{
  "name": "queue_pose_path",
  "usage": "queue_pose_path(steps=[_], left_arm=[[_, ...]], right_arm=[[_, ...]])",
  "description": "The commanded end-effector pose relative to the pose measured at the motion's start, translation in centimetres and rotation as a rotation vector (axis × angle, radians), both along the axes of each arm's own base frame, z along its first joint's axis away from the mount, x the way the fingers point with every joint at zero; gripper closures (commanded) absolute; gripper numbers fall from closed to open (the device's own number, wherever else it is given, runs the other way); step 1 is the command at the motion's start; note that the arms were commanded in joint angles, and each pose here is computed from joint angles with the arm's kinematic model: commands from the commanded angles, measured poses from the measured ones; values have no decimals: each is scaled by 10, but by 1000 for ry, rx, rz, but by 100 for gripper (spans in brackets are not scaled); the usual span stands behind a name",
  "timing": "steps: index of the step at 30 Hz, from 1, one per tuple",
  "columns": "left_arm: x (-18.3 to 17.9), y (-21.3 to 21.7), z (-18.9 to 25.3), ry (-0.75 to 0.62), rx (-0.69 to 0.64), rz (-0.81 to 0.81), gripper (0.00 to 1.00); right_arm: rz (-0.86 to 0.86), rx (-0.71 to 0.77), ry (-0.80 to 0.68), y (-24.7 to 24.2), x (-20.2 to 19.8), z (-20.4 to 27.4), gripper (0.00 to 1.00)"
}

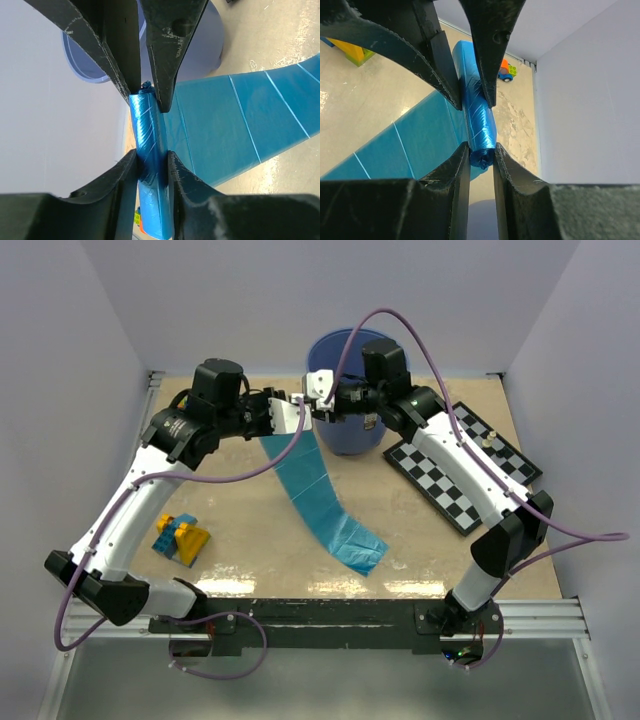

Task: Put the trash bags into the trash bin

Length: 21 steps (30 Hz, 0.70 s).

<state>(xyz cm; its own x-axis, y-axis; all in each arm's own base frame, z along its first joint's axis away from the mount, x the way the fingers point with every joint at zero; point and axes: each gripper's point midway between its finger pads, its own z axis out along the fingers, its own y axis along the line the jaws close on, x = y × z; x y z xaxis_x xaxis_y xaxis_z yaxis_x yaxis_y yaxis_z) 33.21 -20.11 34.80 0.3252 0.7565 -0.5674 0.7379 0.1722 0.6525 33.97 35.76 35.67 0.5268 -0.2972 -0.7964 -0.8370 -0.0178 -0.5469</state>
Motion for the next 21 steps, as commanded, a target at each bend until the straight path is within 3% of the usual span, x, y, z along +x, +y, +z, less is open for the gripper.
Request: queue_pose_path(steps=[1,7,12,16,18,21], left_arm=[[2,3,-10,-1,30,-5,73],[2,2,-18,21,26,0,100],[2,4,-7,63,-113,100,100],[9,15,26,103,-355,212,100],[10,23,29,178,-449,251,100],[6,29,27,296,-562,257,100]], right_arm=[[14,74,-60,3,-4,38,100],[-6,98,-40,5,-1,40,100],[-39,140,18,7,4,43,97],[-104,212,121,-1,15,56,54],[-96,258,185,-6,13,62,42],[-80,269,236,-8,8,60,34]])
